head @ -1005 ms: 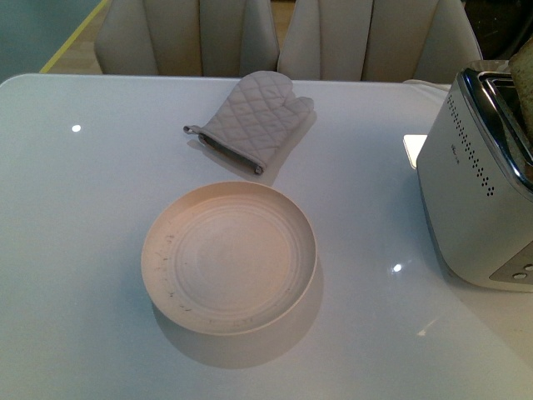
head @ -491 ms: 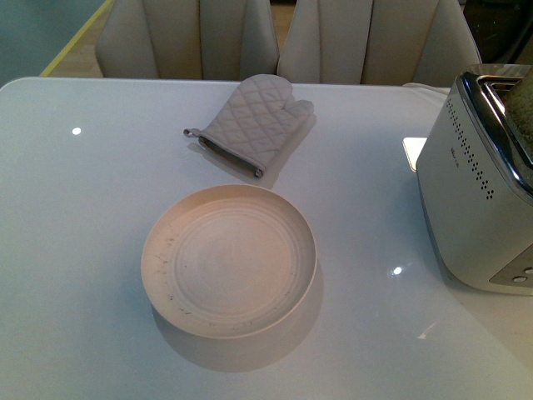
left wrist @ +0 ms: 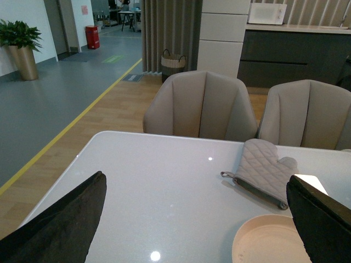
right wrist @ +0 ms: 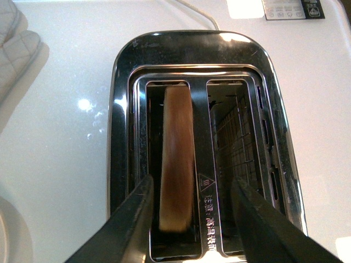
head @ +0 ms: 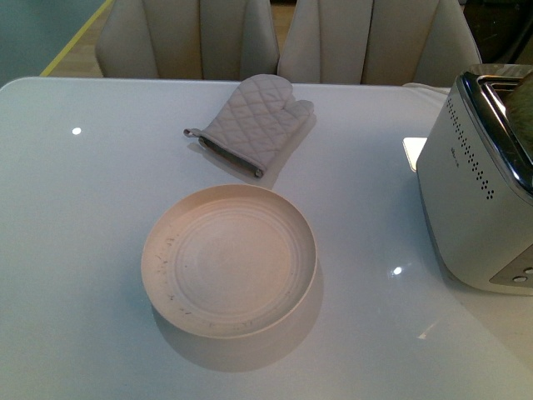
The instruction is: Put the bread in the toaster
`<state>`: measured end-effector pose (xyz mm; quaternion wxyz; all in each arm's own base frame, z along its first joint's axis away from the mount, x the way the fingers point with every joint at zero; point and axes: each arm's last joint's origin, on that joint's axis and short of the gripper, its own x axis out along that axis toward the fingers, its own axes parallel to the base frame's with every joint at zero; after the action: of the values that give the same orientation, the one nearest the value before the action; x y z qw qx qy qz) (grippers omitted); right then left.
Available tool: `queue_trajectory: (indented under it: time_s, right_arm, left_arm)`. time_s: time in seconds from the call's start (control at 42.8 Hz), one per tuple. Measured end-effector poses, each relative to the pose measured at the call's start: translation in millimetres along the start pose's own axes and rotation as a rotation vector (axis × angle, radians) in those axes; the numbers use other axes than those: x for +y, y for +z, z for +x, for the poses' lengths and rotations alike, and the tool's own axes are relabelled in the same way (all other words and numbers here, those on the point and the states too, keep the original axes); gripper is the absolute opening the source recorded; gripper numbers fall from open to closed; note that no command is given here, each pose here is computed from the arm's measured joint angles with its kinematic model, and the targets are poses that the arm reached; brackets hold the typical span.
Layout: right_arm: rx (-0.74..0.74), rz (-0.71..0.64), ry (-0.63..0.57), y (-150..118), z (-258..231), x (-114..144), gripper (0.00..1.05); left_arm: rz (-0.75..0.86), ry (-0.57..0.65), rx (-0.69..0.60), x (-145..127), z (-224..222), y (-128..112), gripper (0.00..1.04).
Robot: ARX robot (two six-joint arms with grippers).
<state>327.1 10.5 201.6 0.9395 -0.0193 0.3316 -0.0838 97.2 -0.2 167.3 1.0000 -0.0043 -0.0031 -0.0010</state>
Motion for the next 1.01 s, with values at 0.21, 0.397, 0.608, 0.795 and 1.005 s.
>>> queue_trajectory:
  time_s: [0.21,0.397,0.608,0.795,1.005]
  right_arm:
    - [-0.131,0.039,0.003,5,-33,-8,0.77]
    - [-0.365,0.076,0.036,1,-79,-20,0.92]
    - [-0.689,0.058,0.175,-37,-102,-28,0.59]
    - [-0.657,0.046,0.175,-69,-102,-29,0.33]
    - [-0.668,0.046,0.174,-90,-110,-31,0.03]
  left_arm:
    - [0.0,0.0,0.0,0,0,0,0.98]
    - [0.0,0.0,0.0,0,0,0,0.98]
    - [0.0,0.0,0.0,0,0,0,0.98]
    - [0.0,0.0,0.0,0,0,0,0.98]
    - [0.0,0.0,0.0,0,0,0,0.98]
